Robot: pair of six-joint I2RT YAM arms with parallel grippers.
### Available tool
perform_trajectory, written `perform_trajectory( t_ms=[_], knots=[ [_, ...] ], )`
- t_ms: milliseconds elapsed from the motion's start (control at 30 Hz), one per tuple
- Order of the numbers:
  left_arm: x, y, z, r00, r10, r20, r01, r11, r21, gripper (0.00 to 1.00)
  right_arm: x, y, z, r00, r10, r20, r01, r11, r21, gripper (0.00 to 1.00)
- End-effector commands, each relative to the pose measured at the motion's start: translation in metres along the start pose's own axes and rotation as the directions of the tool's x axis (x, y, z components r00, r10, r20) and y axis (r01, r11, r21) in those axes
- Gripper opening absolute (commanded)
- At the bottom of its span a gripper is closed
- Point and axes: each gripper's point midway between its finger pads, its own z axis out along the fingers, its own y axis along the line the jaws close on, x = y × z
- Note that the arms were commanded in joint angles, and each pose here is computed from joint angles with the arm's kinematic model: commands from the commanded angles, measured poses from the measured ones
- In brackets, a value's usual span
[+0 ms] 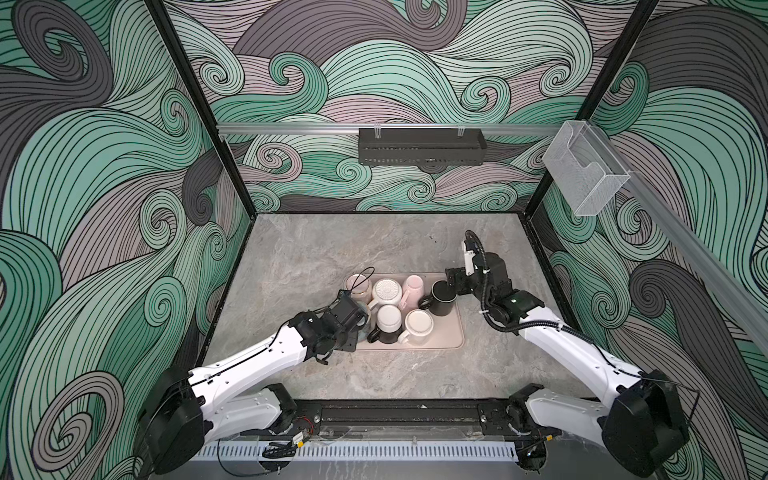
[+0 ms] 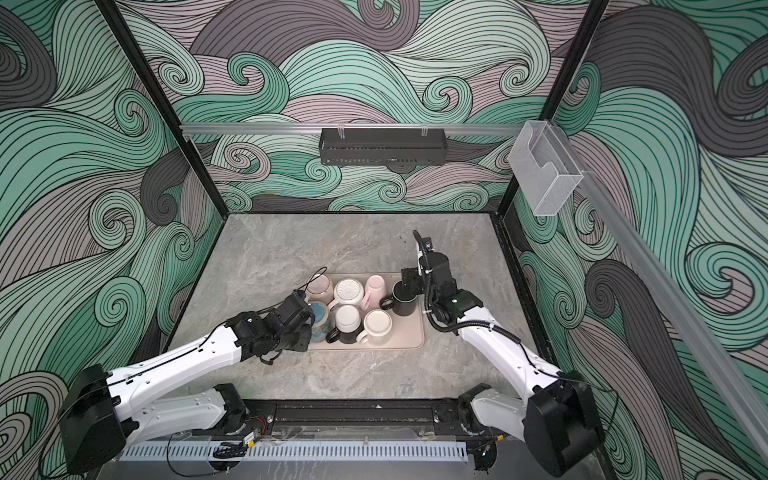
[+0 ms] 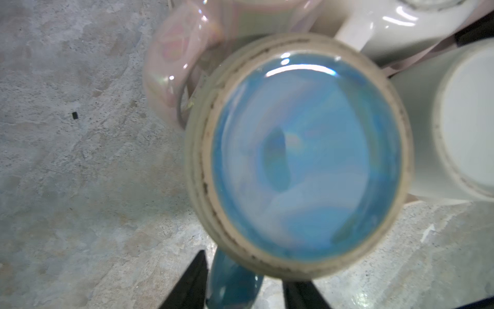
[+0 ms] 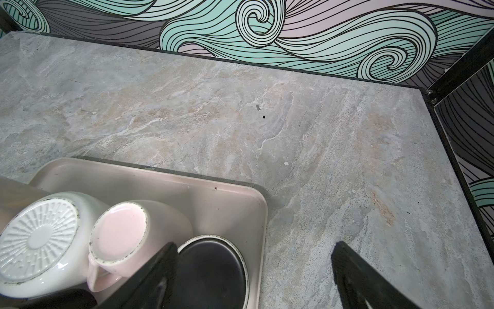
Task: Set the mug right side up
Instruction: 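Lower the left gripper onto the blue mug and grasp its base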
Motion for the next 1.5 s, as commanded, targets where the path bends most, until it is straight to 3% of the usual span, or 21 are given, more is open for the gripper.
perform_trajectory(
  t_ms=[0,333,1067,1267,1333,1467],
  knots=[
    [-0.003,0.002,0.0,1.0,0.009,-0.007,-0.01,0.999,-0.033,0.43,-0.003,0.005,0.002,1.0,-0.003,0.009,0.003,1.0,-0.013,0.89],
    [-0.013,-0.004,0.009,0.999,0.053,0.002,-0.053,0.998,-0.044,0.44,-0.001,0.005,0.001,1.0,-0.002,0.008,0.003,1.0,-0.017,0.89],
    [-0.015,-0.008,0.018,0.999,0.052,-0.005,-0.052,0.998,-0.039,0.24,0.0,0.008,-0.001,1.0,0.009,0.018,-0.008,0.999,-0.036,0.87],
    [-0.017,-0.006,0.016,0.999,0.052,0.002,-0.051,0.997,-0.054,0.13,0.0,0.009,-0.001,1.0,0.015,0.024,-0.014,0.999,-0.044,0.86],
    [-0.018,-0.005,0.015,0.999,0.052,0.002,-0.052,0.997,-0.06,0.02,-0.001,0.01,-0.002,1.0,0.017,0.026,-0.015,0.999,-0.049,0.85],
    [-0.021,-0.003,0.01,0.998,0.056,0.021,-0.054,0.996,-0.064,0.0,-0.005,0.017,-0.007,0.997,0.028,0.067,-0.022,0.996,-0.089,0.84]
  ],
)
